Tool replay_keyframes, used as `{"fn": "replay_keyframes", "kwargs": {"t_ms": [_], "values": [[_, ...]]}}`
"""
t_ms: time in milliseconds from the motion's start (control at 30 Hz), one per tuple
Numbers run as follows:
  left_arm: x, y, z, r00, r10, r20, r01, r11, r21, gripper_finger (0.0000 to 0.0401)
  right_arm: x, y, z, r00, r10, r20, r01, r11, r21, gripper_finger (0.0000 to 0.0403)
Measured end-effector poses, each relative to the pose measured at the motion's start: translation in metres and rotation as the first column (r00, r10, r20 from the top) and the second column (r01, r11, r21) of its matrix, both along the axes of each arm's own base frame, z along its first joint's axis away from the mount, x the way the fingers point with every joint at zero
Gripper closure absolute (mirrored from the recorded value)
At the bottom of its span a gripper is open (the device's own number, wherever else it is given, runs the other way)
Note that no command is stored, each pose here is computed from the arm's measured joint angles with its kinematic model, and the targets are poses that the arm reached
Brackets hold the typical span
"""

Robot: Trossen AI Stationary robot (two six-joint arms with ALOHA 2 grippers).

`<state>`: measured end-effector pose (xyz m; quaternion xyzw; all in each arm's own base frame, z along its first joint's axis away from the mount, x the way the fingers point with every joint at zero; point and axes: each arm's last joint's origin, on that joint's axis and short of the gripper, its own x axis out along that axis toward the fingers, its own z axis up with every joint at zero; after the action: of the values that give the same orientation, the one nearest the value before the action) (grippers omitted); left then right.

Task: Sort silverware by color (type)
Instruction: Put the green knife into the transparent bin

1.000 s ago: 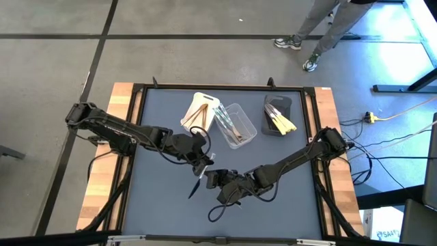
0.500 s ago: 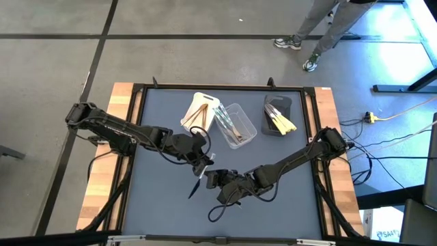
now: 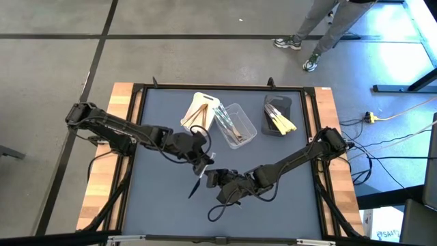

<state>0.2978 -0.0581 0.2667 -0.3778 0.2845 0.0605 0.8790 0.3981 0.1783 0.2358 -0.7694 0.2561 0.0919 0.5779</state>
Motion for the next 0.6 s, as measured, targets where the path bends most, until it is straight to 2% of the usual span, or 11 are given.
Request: {"fn": "replay_keyframes", "kwargs": {"t_ms": [200,600], "values": [[0.0007,0.0036,0.0,1.0,0.007,-0.001,-0.007,1.0,-0.006,0.0372,-0.0002,-0.0003,-0.0003,1.0,-0.024,0.01,0.024,0.999,0.036,0.0397],[0.0014,0.0069,0.0001,1.0,0.005,-0.001,-0.005,1.0,-0.016,0.0372,-0.0003,-0.0007,-0.0003,0.999,-0.032,0.011,0.032,0.999,0.026,0.0397]]}}
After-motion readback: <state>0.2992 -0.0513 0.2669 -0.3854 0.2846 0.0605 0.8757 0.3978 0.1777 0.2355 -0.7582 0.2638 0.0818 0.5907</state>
